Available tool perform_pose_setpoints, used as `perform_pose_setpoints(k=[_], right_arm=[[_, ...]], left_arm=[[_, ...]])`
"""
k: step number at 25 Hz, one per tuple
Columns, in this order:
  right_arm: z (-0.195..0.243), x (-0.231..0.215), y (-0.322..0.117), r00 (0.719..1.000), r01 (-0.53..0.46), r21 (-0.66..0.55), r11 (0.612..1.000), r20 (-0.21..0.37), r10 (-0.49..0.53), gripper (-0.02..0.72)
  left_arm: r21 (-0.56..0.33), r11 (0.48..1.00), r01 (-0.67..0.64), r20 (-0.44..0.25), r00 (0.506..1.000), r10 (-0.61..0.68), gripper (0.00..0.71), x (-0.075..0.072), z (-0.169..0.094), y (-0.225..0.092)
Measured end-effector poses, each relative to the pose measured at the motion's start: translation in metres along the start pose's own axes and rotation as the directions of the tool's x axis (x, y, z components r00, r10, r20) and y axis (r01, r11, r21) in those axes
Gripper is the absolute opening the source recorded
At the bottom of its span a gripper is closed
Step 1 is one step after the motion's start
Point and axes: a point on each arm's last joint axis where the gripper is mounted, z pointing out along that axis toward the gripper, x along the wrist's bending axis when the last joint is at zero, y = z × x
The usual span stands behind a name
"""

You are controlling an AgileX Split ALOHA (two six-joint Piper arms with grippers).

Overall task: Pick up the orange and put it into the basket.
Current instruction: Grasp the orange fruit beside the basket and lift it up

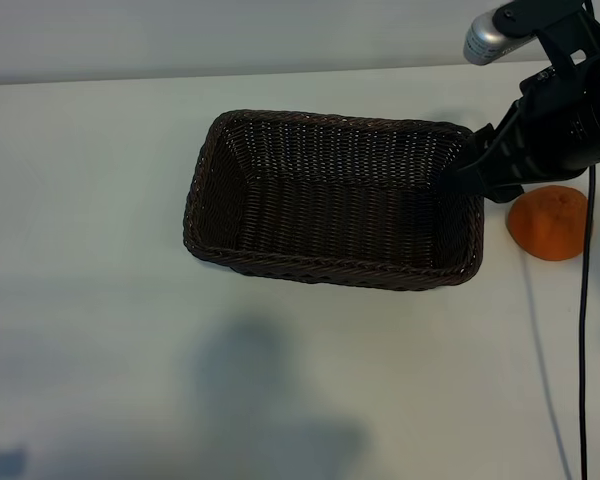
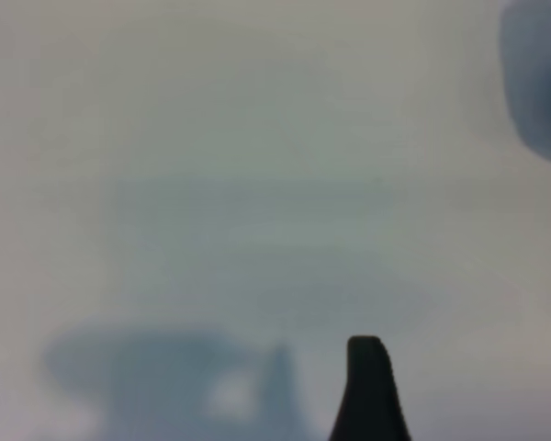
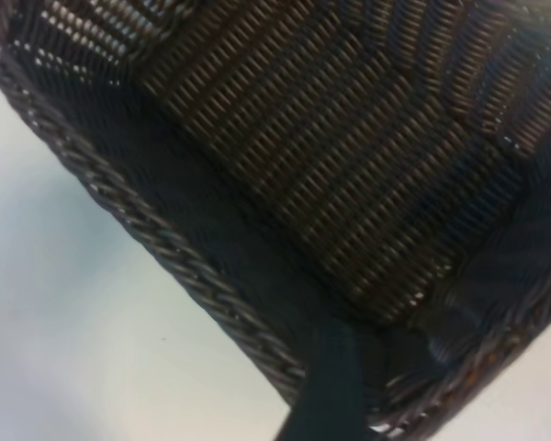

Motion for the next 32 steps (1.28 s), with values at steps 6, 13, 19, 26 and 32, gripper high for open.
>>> perform_pose_setpoints(k=[6,13,19,26,32], right_arm=[[-0.001,-0.011,-0.004,0.993,0.015,0.046,0.999,0.116,-0.021,0.600],[-0.004,-0.027,-0.005,0.954,-0.021,0.044,0.999,0.300,0.007,0.695],[0.010,-0.038,-0.006,0.926,-0.089,0.056,0.994,0.372,0.062,0.704],[0.046,-0.051,-0.012,0.915,-0.130,0.119,0.984,0.397,0.073,0.704],[0.065,-0.072,-0.020,0.869,-0.254,0.112,0.961,0.461,0.176,0.704]], left_arm=[[-0.001,1.000,-0.008,0.015,1.000,0.008,0.546,0.000,0.000,0.000],[-0.001,1.000,-0.008,0.015,1.000,0.008,0.546,0.000,0.000,0.000],[-0.001,1.000,-0.008,0.015,1.000,0.008,0.546,0.000,0.000,0.000],[-0.002,1.000,-0.008,0.015,1.000,0.008,0.546,0.000,0.000,0.000],[-0.002,1.000,-0.008,0.016,1.000,0.008,0.546,0.000,0.000,0.000]])
